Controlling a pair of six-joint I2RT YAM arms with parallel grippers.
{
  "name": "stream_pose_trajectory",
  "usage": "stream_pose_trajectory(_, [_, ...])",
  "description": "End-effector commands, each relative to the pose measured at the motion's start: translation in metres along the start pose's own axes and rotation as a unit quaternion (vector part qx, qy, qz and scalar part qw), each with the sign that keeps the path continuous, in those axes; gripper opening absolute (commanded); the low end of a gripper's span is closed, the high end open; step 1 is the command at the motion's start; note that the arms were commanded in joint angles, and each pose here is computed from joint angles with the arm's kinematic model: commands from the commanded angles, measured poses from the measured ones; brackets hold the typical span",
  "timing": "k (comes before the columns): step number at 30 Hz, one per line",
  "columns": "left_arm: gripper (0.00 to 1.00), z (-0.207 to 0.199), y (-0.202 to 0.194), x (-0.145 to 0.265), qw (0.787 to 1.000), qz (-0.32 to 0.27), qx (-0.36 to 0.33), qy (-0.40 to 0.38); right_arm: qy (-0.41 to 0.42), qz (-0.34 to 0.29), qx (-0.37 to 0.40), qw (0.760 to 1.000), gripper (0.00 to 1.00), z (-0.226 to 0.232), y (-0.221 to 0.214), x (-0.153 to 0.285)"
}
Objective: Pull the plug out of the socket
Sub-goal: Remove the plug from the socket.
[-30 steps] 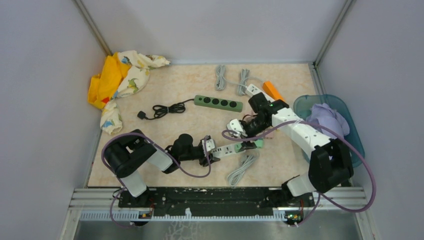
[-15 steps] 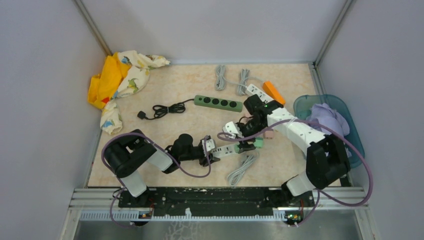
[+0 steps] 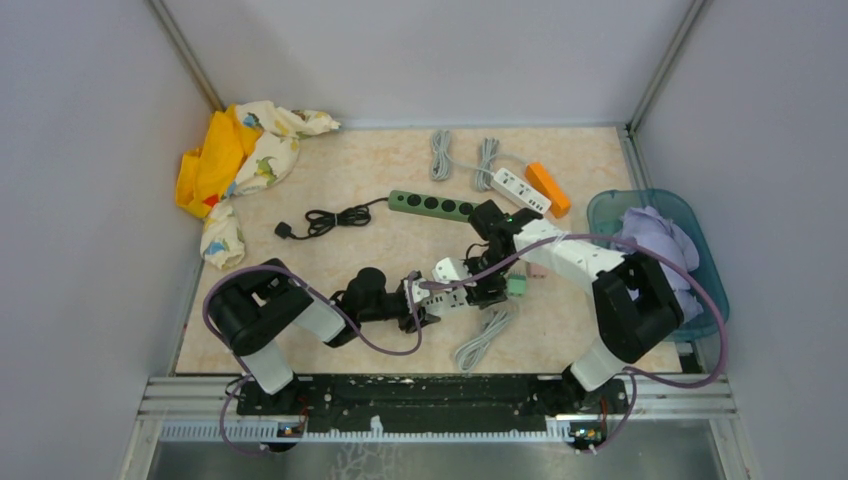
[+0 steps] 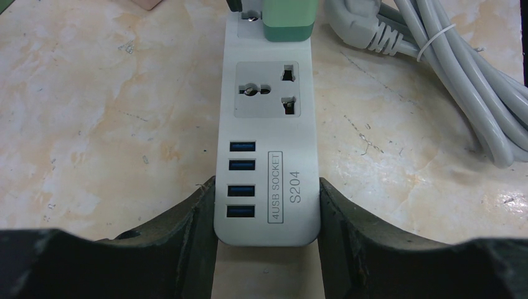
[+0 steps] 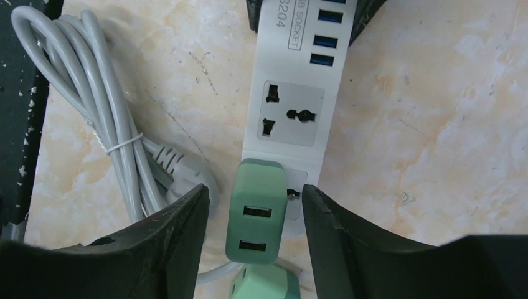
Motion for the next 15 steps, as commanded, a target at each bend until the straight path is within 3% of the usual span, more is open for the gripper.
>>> stream_pose_trajectory(1, [0.0,-0.005,-0.004,0.001,1.0,0.001,0.002,-0.017,-0.01,0.034,-0.01,0.999,0.53,-0.009,-0.005,0.002])
stream_pose_trajectory(6, [0.0,-0.004,-0.003,0.002,1.0,-0.002,0.003,-0.012,-0.005,0.032,-0.01,0.999,0.36,-0.011,0.0,0.003])
stream_pose_trajectory(8, [0.03,-0.003,-0.003,0.002,1.0,-0.004,0.004,-0.008,-0.003,0.026,-0.01,1.0,0.19,-0.012,0.004,0.003])
stream_pose_trajectory(10, [0.2,-0.003,0.0,0.004,1.0,-0.01,0.004,-0.001,-0.003,0.02,-0.012,1.0,0.09,-0.014,0.007,0.002])
stream_pose_trajectory(15, [0.72,-0.004,0.009,0.018,0.999,-0.048,0.002,0.021,-0.007,-0.003,-0.002,1.0,0.02,-0.018,0.019,-0.004])
Point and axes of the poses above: each gripper's point midway between its finger pads, its own x axis back along the fingers, its own z axis along the line the jaws close on, y = z × x, the point moved 5 cm from there along x, back along the fingers, and after that the axes turned 14 degrees about x, right-handed, at the moved point
